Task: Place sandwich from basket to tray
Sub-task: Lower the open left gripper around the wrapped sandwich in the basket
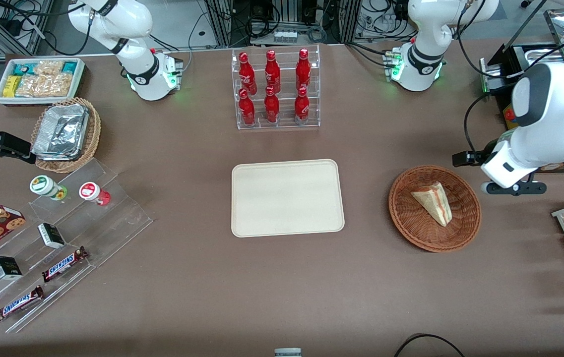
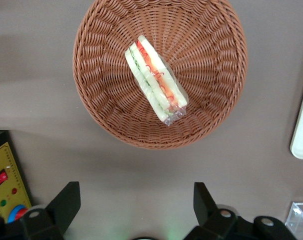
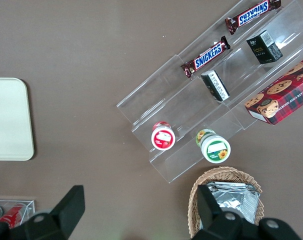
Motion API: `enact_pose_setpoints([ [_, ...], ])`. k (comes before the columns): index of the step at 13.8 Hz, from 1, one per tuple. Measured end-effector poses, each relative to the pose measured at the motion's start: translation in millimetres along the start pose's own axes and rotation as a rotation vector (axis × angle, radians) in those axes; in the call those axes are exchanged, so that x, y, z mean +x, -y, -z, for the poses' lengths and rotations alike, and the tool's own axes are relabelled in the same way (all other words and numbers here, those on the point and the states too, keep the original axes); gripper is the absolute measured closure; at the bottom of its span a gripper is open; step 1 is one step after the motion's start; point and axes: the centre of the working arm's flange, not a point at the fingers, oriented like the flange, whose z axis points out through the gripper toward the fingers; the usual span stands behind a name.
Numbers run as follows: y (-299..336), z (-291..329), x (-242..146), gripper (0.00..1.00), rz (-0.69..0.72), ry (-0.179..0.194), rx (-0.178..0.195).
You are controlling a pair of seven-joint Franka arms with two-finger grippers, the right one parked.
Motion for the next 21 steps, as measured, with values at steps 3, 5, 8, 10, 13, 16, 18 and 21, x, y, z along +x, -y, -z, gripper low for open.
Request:
enact_pose_setpoints([
  [3, -1, -31, 1, 0.0, 0.099, -0.015, -0.002],
  [5, -2, -45, 1, 0.0, 0.175, -0.024, -0.004],
  [8, -3, -62, 3, 0.0, 0.301, -0.066, -0.015],
  [10, -7, -71, 5, 0.0, 0.354, -0.085, -0.021],
  [13, -26, -84, 15, 0.0, 0.396, -0.124, -0.031],
  [16, -37, -97, 25, 0.0, 0.409, -0.147, -0.039],
  [18, -40, -105, 30, 0.0, 0.409, -0.154, -0.042],
  [21, -40, -117, 36, 0.0, 0.426, -0.161, -0.046],
])
